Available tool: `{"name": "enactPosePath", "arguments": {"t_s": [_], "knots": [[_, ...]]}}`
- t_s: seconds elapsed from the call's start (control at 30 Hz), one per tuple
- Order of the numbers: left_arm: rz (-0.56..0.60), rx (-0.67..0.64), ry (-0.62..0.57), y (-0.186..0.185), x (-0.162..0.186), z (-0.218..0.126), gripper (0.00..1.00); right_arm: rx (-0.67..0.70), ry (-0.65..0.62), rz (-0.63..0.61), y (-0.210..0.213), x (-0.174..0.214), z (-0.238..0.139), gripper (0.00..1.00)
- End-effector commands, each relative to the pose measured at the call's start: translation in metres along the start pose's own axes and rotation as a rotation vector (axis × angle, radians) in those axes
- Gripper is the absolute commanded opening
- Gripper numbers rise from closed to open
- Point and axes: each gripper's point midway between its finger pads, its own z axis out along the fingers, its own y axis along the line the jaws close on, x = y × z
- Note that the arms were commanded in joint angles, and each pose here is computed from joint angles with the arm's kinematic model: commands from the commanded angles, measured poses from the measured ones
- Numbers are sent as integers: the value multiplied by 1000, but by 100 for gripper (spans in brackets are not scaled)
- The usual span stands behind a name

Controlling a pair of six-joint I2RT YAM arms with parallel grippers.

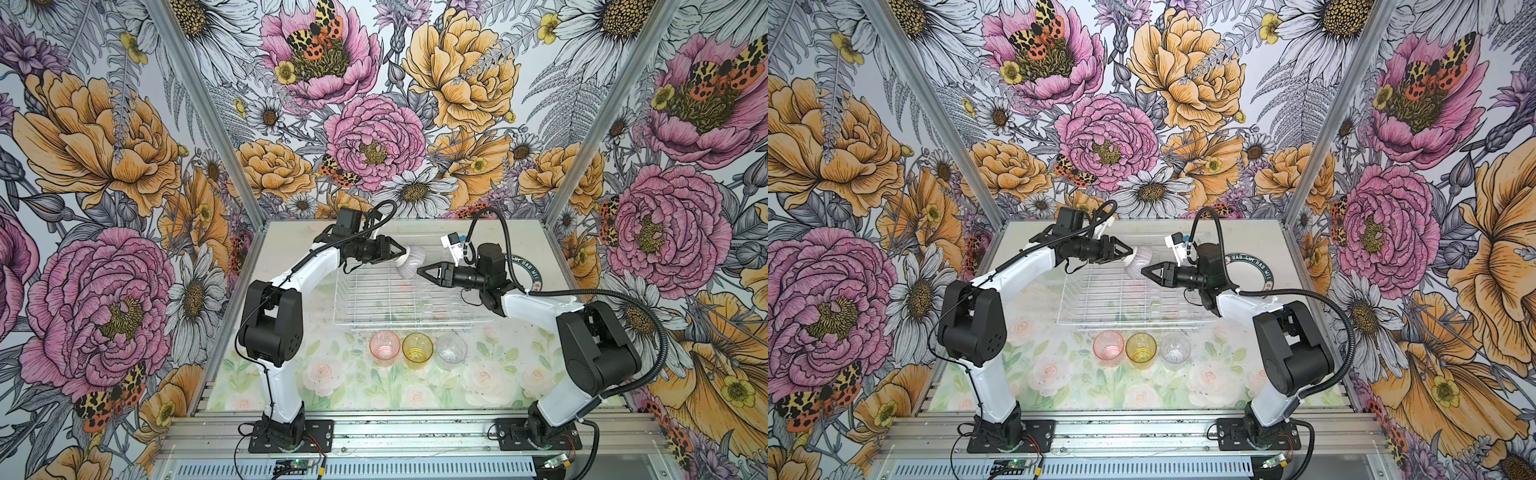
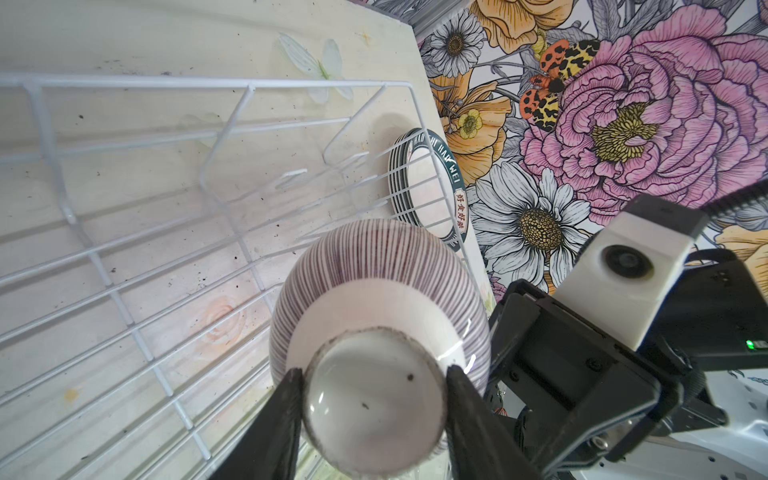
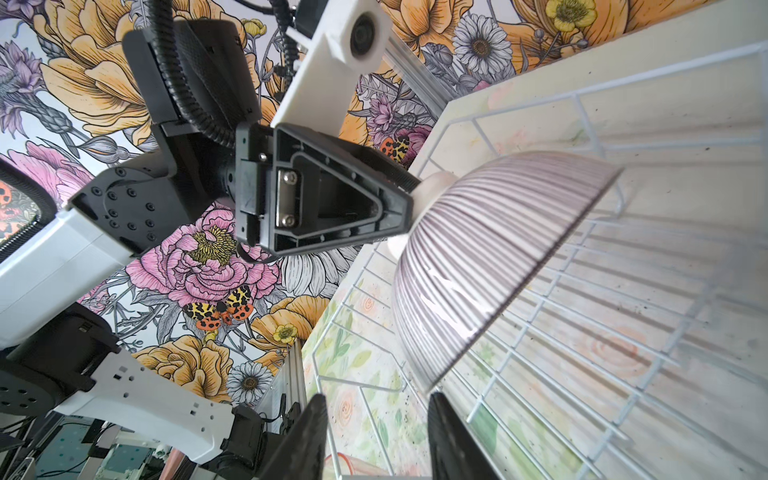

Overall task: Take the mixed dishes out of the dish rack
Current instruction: 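Lift the striped bowl with the left gripper toward the right gripper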

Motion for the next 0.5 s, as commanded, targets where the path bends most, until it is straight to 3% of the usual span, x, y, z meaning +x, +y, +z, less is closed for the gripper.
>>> {"name": "enactPosePath", "arguments": {"t_s": [0.0,0.13,0.47], "knots": [[71,113,-67,-38,-18,-17,33,-42,-23,-28,5,-5,3,42],[92,166,-107,-58,-23,-30,33,-58,-36,-24,6,-8,5,41],[85,231,-104,-70,-20,-24,33,-116,-109,-34,11,-23,7,40]]}}
